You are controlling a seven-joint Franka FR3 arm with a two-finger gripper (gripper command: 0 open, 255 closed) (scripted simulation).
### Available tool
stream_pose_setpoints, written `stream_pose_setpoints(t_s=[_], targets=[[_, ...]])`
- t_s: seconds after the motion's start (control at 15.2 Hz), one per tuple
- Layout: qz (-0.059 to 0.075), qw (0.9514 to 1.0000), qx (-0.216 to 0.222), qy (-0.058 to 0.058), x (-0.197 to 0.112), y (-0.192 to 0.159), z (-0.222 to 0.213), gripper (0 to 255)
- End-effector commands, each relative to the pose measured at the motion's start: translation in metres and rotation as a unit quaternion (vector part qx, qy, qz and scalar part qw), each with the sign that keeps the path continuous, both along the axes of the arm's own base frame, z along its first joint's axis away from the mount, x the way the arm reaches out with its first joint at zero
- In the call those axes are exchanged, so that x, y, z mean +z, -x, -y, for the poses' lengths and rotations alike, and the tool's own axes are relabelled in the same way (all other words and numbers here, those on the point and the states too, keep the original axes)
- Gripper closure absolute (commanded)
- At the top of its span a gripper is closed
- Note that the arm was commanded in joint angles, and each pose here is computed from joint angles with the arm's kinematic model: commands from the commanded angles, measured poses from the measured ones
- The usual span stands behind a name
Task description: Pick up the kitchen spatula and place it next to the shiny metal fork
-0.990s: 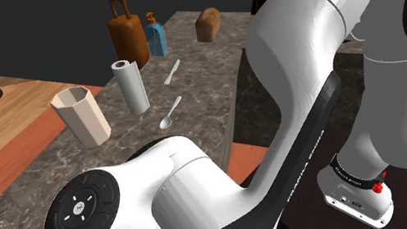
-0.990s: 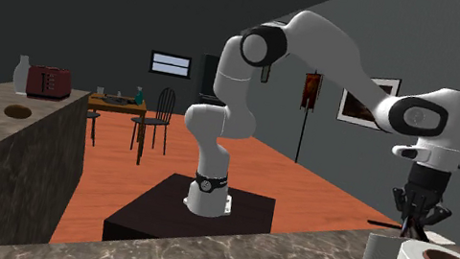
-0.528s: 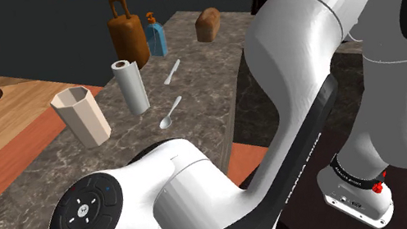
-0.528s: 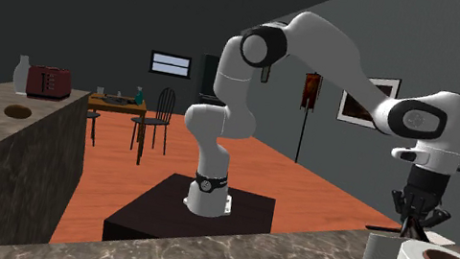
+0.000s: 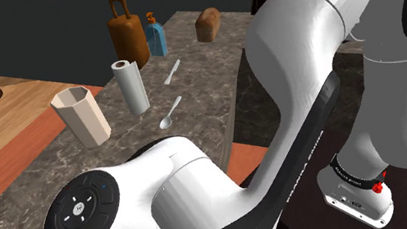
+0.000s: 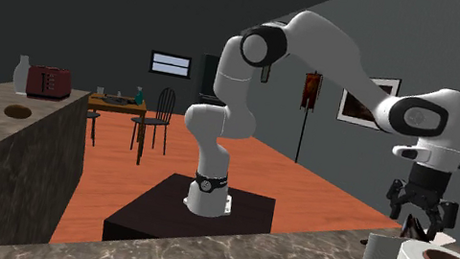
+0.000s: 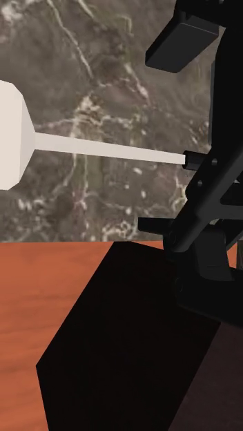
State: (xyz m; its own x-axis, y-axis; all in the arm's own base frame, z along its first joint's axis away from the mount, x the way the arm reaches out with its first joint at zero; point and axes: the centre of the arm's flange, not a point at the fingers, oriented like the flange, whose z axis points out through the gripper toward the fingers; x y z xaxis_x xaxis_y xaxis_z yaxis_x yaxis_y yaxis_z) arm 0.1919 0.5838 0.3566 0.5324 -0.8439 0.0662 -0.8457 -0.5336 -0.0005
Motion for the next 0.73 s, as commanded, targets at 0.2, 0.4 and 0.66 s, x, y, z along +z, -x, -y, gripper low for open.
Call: stream_pose_setpoints(t_s=[0.2, 0.4, 0.66], targets=[[0.000, 1.0000, 0.000, 0.000, 0.044, 0.002, -0.002, 0], [0.000, 1.0000, 0.000, 0.000, 0.044, 0.002, -0.002, 0], [0.000, 1.0000, 0.000, 0.000, 0.044, 0.002, -0.002, 0]])
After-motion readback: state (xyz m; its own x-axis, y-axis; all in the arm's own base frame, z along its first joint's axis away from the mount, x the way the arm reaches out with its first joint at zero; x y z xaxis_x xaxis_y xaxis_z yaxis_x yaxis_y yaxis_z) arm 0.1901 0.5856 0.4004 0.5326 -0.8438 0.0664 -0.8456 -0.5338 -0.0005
